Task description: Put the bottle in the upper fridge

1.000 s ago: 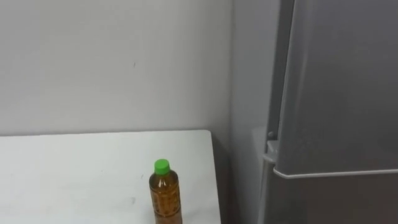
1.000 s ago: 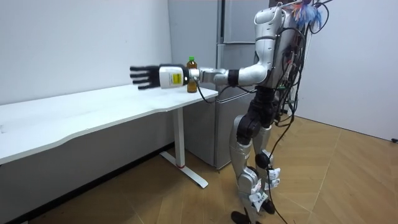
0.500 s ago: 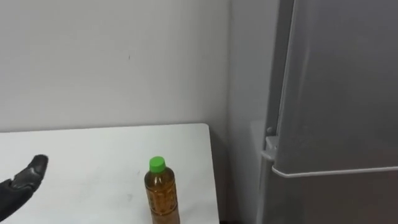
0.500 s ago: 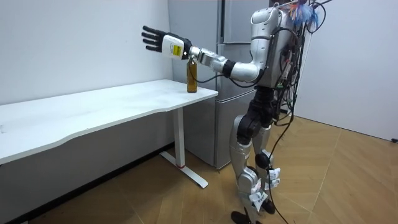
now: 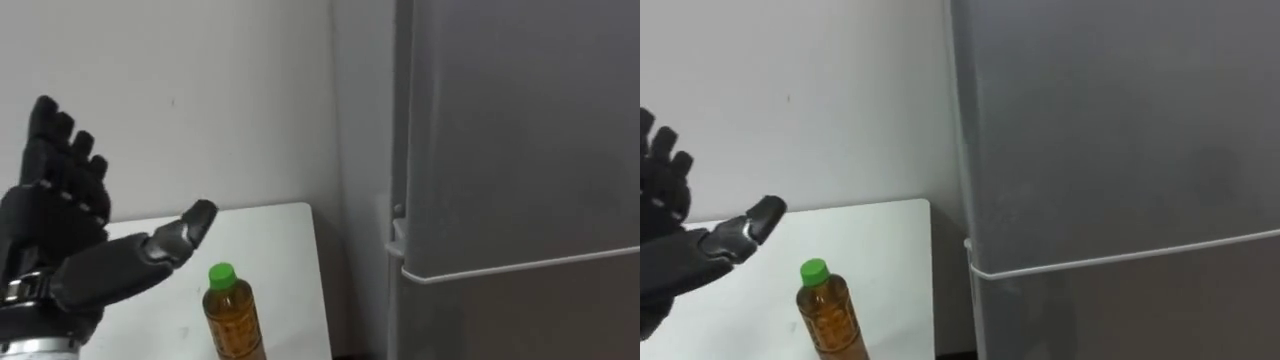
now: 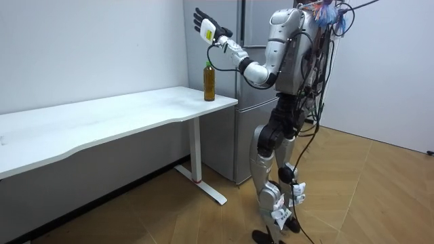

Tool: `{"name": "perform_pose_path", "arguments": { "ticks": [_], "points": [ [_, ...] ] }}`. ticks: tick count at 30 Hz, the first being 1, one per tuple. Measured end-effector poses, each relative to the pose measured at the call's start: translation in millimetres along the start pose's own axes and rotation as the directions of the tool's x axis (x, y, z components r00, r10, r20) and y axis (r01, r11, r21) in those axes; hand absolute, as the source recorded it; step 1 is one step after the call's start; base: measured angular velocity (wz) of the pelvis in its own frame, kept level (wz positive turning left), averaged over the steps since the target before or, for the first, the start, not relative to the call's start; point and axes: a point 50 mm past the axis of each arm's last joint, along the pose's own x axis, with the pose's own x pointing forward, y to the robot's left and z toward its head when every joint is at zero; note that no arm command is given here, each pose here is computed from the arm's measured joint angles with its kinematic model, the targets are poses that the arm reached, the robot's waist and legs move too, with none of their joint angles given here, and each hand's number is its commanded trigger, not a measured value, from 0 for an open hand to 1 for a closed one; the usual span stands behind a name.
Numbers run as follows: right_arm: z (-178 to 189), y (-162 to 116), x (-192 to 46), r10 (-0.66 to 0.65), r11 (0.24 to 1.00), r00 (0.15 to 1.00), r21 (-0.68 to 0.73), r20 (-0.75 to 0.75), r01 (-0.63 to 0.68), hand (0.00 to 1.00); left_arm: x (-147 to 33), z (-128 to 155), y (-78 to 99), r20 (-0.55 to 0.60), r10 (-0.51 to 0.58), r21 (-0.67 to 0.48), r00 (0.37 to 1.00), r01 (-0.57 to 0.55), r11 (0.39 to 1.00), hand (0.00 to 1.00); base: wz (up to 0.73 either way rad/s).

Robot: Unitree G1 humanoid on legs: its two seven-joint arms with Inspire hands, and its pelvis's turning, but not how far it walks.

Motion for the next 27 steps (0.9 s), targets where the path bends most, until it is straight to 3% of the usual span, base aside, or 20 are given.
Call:
{"name": "perform_pose_path", "arguments": {
  "ticks": [11, 21, 27],
  "points": [
    [3.1, 2.0, 1.0, 0.010, 1.000, 1.000, -0.005, 0.005, -0.010, 0.00, 14.8, 4.3, -28.5, 0.042, -0.222, -0.107, 0.974, 0.225, 0.968, 0.00, 0.00],
    [8.5, 4.4, 3.2, 0.015, 1.000, 1.000, -0.015, -0.002, -0.015, 0.00, 12.0, 3.6, -61.0, 0.063, -0.436, -0.183, 0.898, 0.440, 0.879, 0.00, -0.03],
    [12.7, 8.0, 4.8, 0.023, 0.998, 1.000, -0.051, -0.004, -0.023, 0.00, 7.6, -1.2, -73.2, 0.046, -0.509, -0.210, 0.859, 0.507, 0.836, 0.00, -0.01]
  ]
}}
